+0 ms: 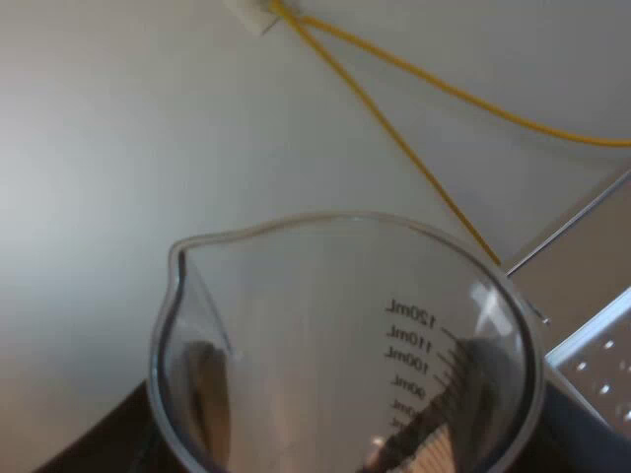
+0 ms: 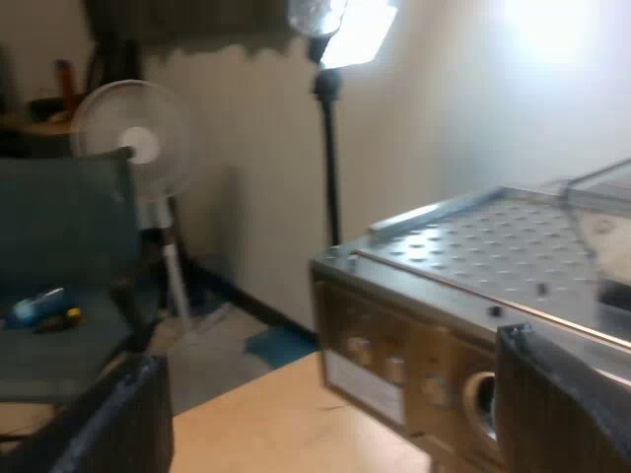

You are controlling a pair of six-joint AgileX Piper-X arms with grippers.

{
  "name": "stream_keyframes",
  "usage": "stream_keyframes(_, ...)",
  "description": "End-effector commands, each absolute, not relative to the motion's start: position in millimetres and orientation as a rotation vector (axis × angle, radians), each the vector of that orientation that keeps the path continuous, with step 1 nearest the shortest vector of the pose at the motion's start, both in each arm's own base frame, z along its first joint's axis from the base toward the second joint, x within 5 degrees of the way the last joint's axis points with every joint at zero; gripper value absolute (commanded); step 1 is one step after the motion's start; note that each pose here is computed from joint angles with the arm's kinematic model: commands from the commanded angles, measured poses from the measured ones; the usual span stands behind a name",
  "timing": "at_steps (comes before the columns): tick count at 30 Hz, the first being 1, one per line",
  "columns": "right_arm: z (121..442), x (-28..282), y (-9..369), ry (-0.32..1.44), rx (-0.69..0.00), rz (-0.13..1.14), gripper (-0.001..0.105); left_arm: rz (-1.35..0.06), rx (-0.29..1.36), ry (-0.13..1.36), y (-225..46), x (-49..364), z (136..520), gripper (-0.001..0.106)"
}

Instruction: Pour the beans into the coffee machine

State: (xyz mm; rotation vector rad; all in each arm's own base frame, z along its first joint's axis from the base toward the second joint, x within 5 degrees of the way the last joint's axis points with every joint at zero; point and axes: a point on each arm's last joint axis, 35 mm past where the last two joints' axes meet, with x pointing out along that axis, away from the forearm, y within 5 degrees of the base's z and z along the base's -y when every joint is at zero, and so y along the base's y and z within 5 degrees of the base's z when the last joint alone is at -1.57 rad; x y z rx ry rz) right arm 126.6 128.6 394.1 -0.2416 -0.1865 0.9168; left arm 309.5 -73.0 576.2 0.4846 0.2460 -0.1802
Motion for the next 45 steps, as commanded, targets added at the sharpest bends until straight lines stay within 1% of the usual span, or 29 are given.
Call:
stream_keyframes(1, 397.7, 123.7, 128.9, -0.216, -0.257, 0.967, 0.069, -0.169, 0.381, 0.233, -56.4, 298.6, 585.4, 0.039)
stream_keyframes(4, 392.7, 123.7, 129.2, -0.183, -0.292, 0.98, 0.069, -0.166, 0.331, 0.244, -45.7, 295.6, 585.6, 0.039)
stream_keyframes(7, 388.1, 122.9, 129.7, -0.146, -0.302, 1.012, 0.069, -0.14, 0.311, 0.276, -33.2, 291.7, 578.1, 0.039)
stream_keyframes(12, 383.0, 120.5, 130.8, -0.109, -0.307, 1.092, 0.069, -0.139, 0.272, 0.373, -21.7, 288.4, 549.8, 0.039)
stream_keyframes(17, 376.7, 118.5, 131.2, -0.056, -0.314, 1.151, 0.069, -0.147, 0.271, 0.432, -20.4, 282.2, 522.0, 0.039)
stream_keyframes(23, 370.3, 118.3, 131.2, -0.016, -0.321, 1.162, 0.069, -0.151, 0.271, 0.466, -19.7, 271.8, 483.2, 0.039)
stream_keyframes(27, 363.1, 118.5, 131.8, 0.003, -0.323, 1.173, 0.069, -0.168, 0.221, 0.463, -17.2, 266.1, 460.5, 0.039)
stream_keyframes(30, 353.8, 118.7, 132.7, 0.02, -0.324, 1.191, 0.069, -0.191, 0.105, 0.467, -4.4, 260.4, 439.7, 0.039)
stream_keyframes(34, 347.9, 119.1, 133.0, 0.033, -0.326, 1.193, 0.069, -0.162, 0.066, 0.482, 11.2, 253.5, 419.8, 0.039)
stream_keyframes(38, 340.0, 121.4, 135.0, 0.06, -0.332, 1.189, 0.069, -0.167, 0.021, 0.488, 24.4, 249.3, 400.1, 0.039)
stream_keyframes(41, 332.3, 126.2, 139.5, 0.098, -0.338, 1.194, 0.069, -0.173, -0.027, 0.487, 27.0, 250.8, 384.2, 0.039)
stream_keyframes(45, 323.6, 135.5, 148.1, 0.134, -0.346, 1.189, 0.069, -0.202, -0.045, 0.453, 26.6, 255.9, 364.4, 0.039)
